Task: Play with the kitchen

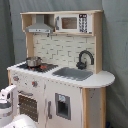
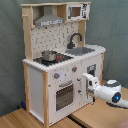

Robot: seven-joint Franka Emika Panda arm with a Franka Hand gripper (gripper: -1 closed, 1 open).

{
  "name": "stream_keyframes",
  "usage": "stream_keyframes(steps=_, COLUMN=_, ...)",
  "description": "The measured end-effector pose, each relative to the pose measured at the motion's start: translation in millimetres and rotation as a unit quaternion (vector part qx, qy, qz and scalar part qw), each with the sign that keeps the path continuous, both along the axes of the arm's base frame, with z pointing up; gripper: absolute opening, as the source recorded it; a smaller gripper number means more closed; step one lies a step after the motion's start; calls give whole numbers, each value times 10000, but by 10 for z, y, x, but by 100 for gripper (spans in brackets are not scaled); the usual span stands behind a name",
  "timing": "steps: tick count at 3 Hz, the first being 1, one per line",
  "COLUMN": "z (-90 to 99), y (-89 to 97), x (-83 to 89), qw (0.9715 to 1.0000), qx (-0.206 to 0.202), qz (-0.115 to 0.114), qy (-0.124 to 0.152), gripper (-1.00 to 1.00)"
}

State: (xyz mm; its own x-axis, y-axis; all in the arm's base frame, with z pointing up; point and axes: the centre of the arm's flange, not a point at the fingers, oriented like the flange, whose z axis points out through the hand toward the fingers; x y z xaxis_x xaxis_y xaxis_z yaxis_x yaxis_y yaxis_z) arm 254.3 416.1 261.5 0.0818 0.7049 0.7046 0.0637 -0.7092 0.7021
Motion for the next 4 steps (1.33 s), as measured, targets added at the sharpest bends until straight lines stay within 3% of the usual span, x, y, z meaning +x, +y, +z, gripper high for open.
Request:
stream_keyframes(steps=2, z=23, y=-146, x=423, qw=9998, qx=67, qz=170, qy=12, gripper=100)
stream_keyframes(steps=3, z=-106, y=-104, x=586, qw=9992, qx=-260, qz=282, qy=60, gripper=100)
stream_keyframes(steps=4, z=-129, y=-71, x=823, qw=9991, qx=-354, qz=206, qy=94, gripper=100)
